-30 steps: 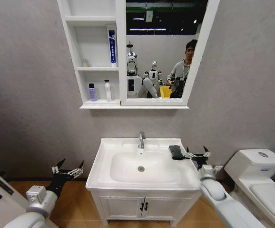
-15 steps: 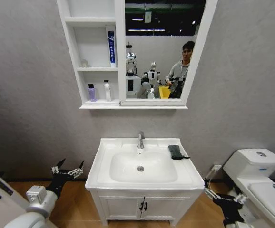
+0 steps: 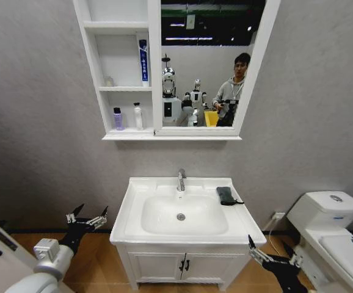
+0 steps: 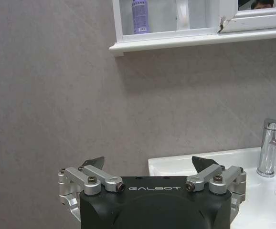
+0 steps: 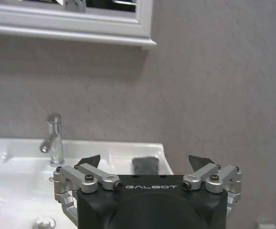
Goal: Move facial cleanser and shampoo from washbasin to cabinet, then wipe washbasin with towel.
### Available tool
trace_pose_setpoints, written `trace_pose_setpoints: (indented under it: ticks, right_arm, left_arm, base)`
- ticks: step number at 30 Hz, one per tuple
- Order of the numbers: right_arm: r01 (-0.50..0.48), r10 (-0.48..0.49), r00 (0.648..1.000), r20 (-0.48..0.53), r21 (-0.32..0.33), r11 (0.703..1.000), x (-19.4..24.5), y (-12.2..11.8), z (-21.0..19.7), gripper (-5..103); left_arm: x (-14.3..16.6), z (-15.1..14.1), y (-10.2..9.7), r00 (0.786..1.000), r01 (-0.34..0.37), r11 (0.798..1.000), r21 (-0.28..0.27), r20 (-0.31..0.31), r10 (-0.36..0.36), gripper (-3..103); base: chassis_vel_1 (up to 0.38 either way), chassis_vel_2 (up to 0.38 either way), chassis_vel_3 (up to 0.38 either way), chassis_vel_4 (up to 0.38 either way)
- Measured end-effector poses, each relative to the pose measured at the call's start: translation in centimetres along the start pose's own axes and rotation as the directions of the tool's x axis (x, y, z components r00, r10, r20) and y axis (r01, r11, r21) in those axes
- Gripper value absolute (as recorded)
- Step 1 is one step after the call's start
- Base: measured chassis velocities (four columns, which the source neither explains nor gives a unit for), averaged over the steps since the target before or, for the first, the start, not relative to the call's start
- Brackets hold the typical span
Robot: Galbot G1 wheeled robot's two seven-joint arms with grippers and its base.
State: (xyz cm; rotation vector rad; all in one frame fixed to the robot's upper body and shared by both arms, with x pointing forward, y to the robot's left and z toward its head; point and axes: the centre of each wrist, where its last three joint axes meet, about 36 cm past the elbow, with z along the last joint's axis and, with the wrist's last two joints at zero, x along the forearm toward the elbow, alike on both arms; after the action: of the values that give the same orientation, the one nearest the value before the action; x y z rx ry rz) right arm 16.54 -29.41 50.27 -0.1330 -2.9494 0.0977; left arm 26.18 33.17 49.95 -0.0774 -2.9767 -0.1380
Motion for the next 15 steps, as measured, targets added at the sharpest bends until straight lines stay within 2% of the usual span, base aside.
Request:
trace_pose_setpoints:
  ticks: [4,15]
  right_arm:
    - [0.054,-0.054,0.998,0.040,0.003,0.999,-0.15,-1.35,-0.44,100]
    - [0.004,-0.003,0.999,0.034,-0.029,1.000,-0.29,-1.25,0.51,100]
  left_arm:
    - [0.00,0.00,0.00,1.000,0.000,1.000,0.000,0.000,0.000,100]
    - [0.00,0.00,0.00,1.000,0.000,1.000,0.000,0.000,0.000,100]
  base:
    - [0.000,0.000,0.000,0.000]
    - [0.000,0.000,0.000,0.000]
